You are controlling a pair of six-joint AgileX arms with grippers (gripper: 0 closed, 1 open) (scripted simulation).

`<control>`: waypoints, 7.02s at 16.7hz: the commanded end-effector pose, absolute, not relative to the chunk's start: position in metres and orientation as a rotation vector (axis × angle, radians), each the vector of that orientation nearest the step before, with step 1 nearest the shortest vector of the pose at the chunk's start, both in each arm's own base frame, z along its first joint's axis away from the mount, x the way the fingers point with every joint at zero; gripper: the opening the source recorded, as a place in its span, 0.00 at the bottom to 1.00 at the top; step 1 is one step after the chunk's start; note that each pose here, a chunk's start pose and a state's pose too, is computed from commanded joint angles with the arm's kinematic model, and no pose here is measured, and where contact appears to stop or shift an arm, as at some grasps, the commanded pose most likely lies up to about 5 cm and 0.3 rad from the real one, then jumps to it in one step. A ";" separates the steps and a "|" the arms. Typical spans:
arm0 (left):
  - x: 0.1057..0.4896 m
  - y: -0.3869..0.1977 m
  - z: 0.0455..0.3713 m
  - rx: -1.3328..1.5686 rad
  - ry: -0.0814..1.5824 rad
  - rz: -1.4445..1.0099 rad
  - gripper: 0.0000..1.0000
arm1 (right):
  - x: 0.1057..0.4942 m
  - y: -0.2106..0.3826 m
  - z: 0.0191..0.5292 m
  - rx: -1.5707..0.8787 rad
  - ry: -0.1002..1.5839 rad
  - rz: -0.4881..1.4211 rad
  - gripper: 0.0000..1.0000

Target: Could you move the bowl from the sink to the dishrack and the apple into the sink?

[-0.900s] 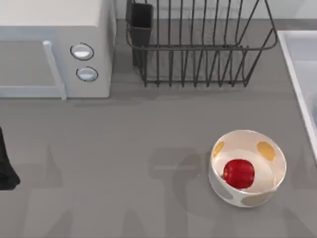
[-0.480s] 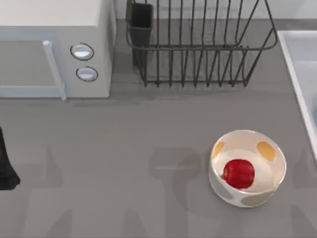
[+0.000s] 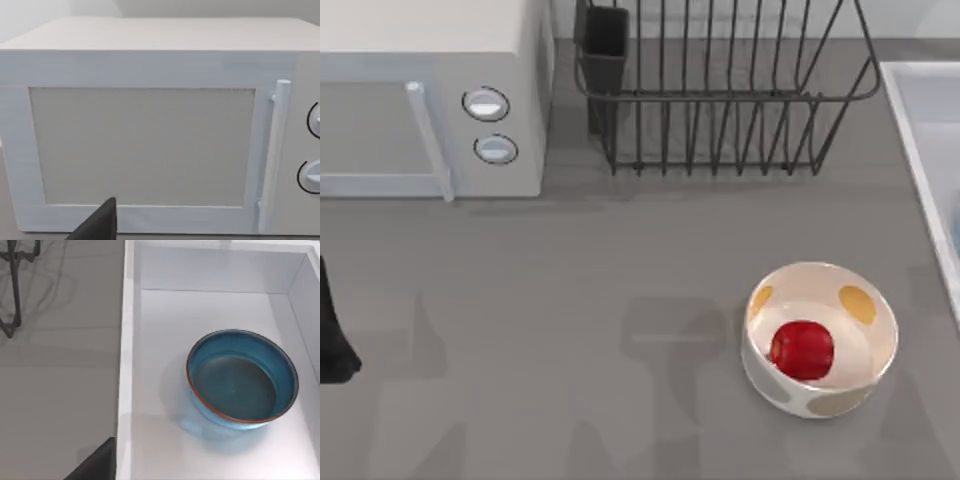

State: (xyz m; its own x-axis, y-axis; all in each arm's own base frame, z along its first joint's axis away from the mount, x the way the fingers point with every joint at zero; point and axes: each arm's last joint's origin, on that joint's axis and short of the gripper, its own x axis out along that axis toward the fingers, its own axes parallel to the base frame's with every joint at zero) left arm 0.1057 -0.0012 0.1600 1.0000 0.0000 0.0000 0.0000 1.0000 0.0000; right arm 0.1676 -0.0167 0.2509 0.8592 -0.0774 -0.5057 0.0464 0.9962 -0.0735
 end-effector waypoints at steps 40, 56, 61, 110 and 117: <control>0.106 -0.001 0.160 0.000 0.000 0.000 1.00 | 0.485 -0.185 0.053 0.007 1.470 -0.009 1.00; 0.106 -0.001 0.160 0.000 0.000 0.000 1.00 | 0.485 -0.185 0.048 0.007 1.471 -0.008 0.10; 0.106 -0.001 0.160 0.000 0.000 0.000 1.00 | 0.485 -0.185 0.048 0.007 1.471 -0.008 0.00; 0.106 -0.001 0.160 0.000 0.000 0.000 1.00 | 0.361 0.106 0.375 -0.417 0.490 -0.152 0.00; 0.106 -0.001 0.160 0.000 0.000 0.000 1.00 | 0.299 0.248 0.410 -0.077 0.055 -0.030 0.00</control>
State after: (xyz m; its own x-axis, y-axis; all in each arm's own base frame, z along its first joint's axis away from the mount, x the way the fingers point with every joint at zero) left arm 0.1057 -0.0012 0.1600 1.0000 0.0000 0.0000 0.0000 1.0000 0.0000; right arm 0.2988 0.2485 0.4099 0.9980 -0.0319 -0.0537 0.0277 0.9966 -0.0782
